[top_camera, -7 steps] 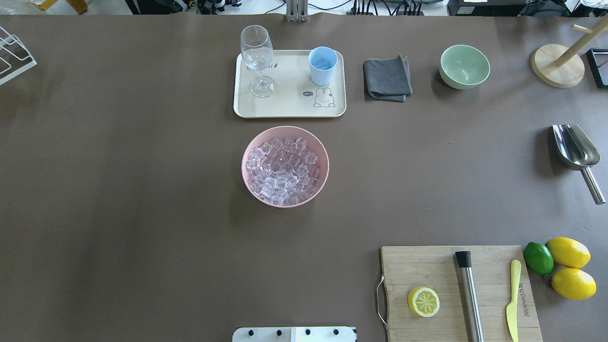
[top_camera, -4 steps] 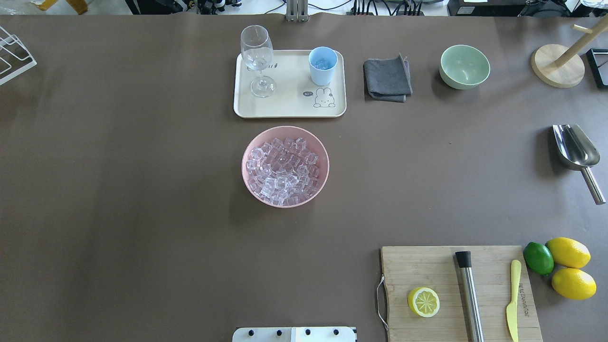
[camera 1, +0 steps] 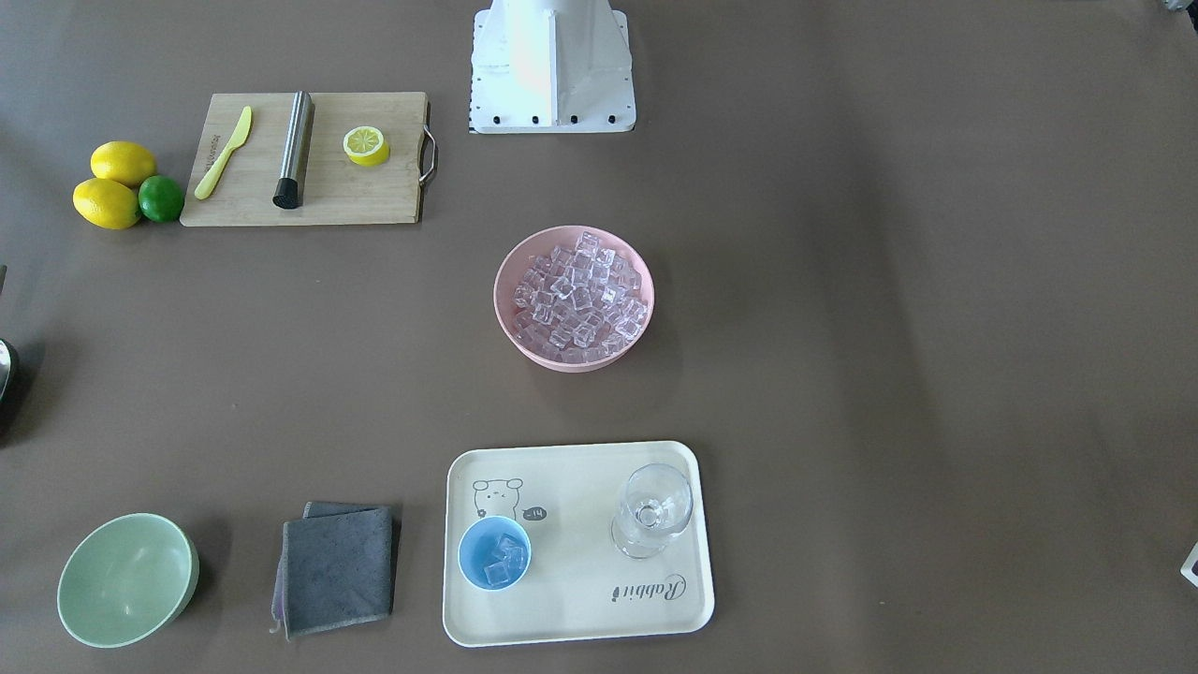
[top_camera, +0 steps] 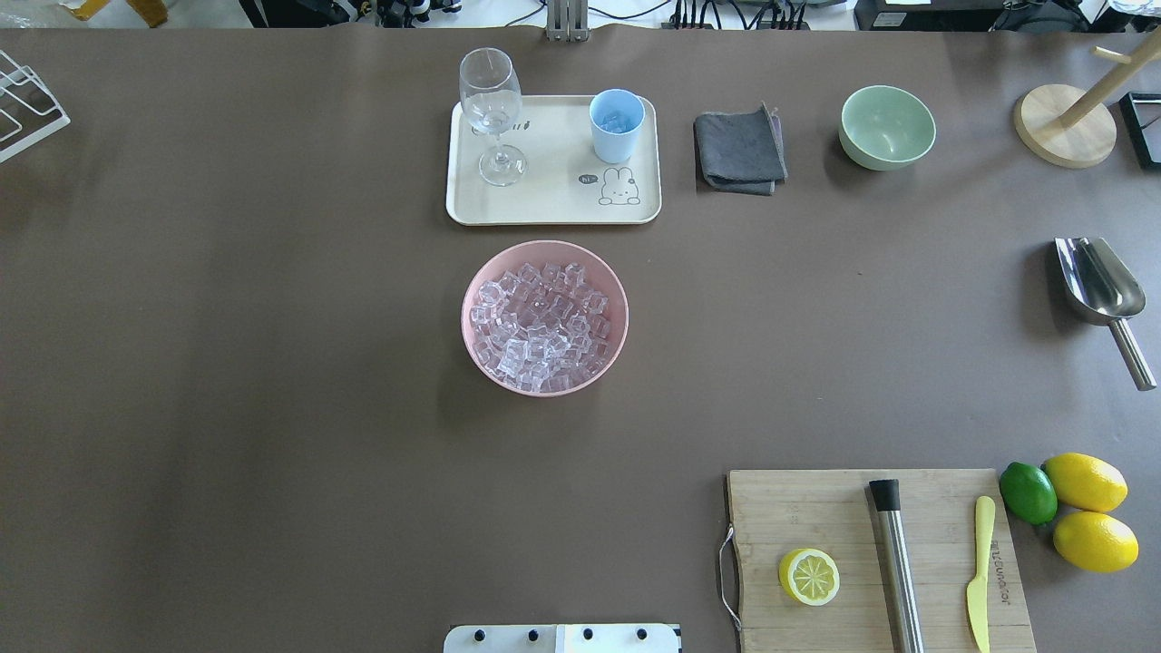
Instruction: Put ice in cup with scoop
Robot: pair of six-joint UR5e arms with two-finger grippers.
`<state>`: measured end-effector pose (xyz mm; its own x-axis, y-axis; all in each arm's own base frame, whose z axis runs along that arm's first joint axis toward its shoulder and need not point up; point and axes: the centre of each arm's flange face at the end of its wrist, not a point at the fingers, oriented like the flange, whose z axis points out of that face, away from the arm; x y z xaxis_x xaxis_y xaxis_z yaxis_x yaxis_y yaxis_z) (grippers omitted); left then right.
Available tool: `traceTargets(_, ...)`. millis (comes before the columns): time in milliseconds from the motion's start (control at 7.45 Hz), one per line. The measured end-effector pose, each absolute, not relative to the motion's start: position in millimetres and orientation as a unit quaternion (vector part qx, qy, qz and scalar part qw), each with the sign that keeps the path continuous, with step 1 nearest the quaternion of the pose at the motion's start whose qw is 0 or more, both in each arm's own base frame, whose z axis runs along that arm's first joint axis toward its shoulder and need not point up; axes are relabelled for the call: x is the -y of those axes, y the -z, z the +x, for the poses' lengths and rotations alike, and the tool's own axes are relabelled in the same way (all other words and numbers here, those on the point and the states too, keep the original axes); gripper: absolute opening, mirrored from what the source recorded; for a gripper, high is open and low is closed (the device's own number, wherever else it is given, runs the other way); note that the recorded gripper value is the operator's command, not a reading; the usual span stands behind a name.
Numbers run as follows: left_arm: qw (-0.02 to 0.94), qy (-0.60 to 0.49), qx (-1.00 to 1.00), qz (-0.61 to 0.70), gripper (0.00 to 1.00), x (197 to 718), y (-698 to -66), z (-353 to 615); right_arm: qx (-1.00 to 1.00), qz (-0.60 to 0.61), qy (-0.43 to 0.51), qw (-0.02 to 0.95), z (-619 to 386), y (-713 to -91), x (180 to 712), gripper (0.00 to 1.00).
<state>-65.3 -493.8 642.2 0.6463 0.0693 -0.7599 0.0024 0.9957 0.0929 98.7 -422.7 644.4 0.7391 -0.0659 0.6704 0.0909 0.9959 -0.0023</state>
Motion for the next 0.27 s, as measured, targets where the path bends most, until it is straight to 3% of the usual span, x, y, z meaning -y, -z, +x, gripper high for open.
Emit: traceTargets(269, 0.906, -0.019, -0.42, 0.042, 0.99, 494.3, -642.7, -64.3, 0.358, -0.019, 0.042, 0.933, 99.3, -646.0, 421.7, 1.0)
